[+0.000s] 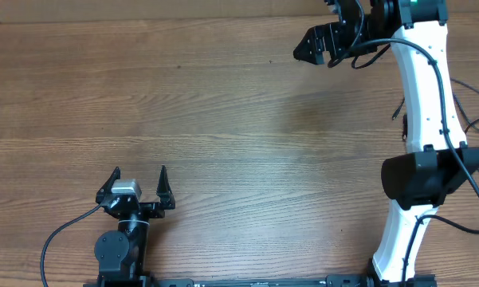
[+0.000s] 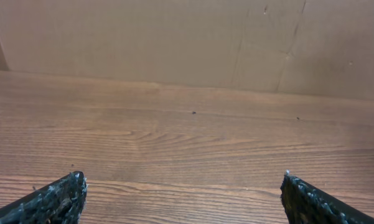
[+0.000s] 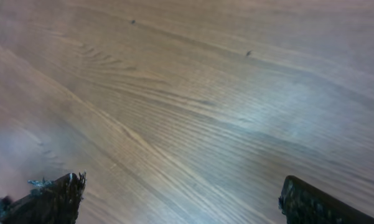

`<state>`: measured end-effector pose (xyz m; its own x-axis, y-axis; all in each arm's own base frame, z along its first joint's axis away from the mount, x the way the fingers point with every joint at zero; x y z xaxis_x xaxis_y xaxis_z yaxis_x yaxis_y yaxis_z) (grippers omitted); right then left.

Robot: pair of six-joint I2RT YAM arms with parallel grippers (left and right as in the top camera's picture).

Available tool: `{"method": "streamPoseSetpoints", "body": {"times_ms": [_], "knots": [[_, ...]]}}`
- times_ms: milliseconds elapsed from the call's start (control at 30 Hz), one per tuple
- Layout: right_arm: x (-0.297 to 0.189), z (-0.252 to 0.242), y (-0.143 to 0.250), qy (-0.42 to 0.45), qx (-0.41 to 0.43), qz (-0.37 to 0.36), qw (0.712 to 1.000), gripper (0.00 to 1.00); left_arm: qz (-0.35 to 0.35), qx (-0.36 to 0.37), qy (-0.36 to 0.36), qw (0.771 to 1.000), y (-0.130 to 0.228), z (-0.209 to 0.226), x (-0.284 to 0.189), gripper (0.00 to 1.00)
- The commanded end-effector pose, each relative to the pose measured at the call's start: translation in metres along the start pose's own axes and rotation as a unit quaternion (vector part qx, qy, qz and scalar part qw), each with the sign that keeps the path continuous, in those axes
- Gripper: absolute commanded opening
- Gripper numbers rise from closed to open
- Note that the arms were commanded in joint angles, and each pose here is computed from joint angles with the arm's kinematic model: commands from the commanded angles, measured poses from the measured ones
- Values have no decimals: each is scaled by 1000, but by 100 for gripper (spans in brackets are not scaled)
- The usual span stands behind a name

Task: Untangle cables

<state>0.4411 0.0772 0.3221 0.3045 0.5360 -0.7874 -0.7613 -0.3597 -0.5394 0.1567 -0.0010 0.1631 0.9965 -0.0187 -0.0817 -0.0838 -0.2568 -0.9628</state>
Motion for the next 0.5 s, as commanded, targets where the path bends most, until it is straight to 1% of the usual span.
{"method": "streamPoseSetpoints", "body": {"times_ms": [0,133,200,300,467], "knots": [[-59,30,-8,53,-51,-62,995,100,-3,-2,-2,1000,0,1,0,100],[-86,43,-5,90,-81,-99,988,100,-3,-2,-2,1000,0,1,0,99],[-91,48,-2,96,-90,-115,985,100,-3,-2,-2,1000,0,1,0,100],[-90,52,11,102,-99,-131,981,100,-3,-2,-2,1000,0,1,0,100],[-71,52,45,111,-112,-156,975,100,-3,-2,-2,1000,0,1,0,99]]}}
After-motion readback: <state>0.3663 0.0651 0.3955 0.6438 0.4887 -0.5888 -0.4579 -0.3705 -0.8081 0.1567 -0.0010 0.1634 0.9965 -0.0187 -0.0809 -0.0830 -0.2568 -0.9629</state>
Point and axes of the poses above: each gripper's point midway between its finger pads, its own x axis out along the fingers, its own z axis along the line the jaws close on, y = z × x, the point moved 9 cm from there along -x, back along the fingers, and after that the axes turned 9 degrees about -x, right-handed, at the moved point
